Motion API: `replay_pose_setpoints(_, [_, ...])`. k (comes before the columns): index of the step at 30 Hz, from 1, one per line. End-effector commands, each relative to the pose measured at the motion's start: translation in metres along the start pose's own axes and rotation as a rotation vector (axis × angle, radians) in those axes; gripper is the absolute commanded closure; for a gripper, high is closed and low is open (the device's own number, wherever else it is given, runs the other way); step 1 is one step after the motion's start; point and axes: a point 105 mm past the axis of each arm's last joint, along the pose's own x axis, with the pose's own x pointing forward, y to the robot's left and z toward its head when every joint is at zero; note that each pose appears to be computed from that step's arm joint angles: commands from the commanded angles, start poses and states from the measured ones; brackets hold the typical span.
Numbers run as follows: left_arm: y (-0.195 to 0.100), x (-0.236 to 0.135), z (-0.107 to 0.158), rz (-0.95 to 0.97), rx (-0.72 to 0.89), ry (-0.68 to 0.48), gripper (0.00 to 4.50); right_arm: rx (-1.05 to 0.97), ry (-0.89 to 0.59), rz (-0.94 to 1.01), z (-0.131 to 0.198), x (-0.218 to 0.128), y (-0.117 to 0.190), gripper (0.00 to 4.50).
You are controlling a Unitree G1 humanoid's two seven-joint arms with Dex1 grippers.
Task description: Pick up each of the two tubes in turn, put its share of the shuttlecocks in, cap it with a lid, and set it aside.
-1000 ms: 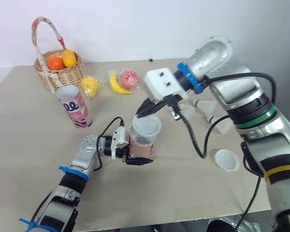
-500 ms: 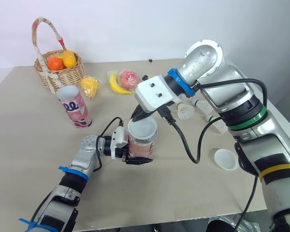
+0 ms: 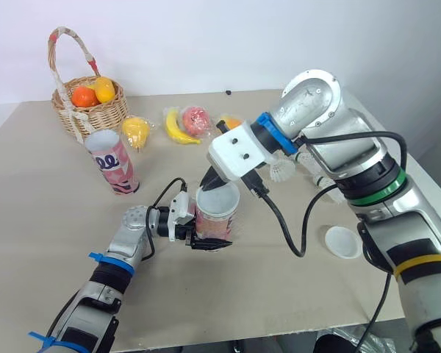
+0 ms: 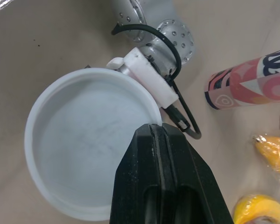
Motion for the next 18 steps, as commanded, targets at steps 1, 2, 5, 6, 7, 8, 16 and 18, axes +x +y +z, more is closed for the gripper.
replay_pose_setpoints(1, [-0.001,-0.011,-0.02,0.035,-0.069,0.067,0.99,-0.045,0.015,-0.05,0.008,-0.013,-0.004,4.46])
replay_pose_setpoints(2, [-0.001,-0.011,-0.02,0.034,-0.069,0.067,0.99,-0.046,0.017,-0.054,0.008,-0.014,-0.003,4.46])
replay_pose_setpoints(5, [0.0,-0.01,-0.019,0.033,-0.068,0.067,0.99,-0.04,0.028,-0.088,0.005,-0.016,-0.007,4.46])
replay_pose_setpoints(6, [0.0,-0.01,-0.019,0.032,-0.068,0.067,0.99,-0.04,0.031,-0.105,0.004,-0.017,-0.009,4.46])
replay_pose_setpoints(7, [0.0,-0.01,-0.019,0.031,-0.068,0.067,0.99,-0.038,0.029,-0.119,0.004,-0.018,-0.011,4.46])
replay_pose_setpoints(8, [0.0,-0.01,-0.019,0.03,-0.068,0.067,0.99,-0.038,0.026,-0.13,0.005,-0.019,-0.013,4.46])
replay_pose_setpoints(16, [0.001,-0.01,-0.018,0.028,-0.066,0.07,0.99,-0.034,0.013,-0.165,0.007,-0.022,-0.017,4.46])
replay_pose_setpoints(18, [0.001,-0.01,-0.018,0.026,-0.067,0.071,0.99,-0.036,0.007,-0.163,0.009,-0.021,-0.016,4.46])
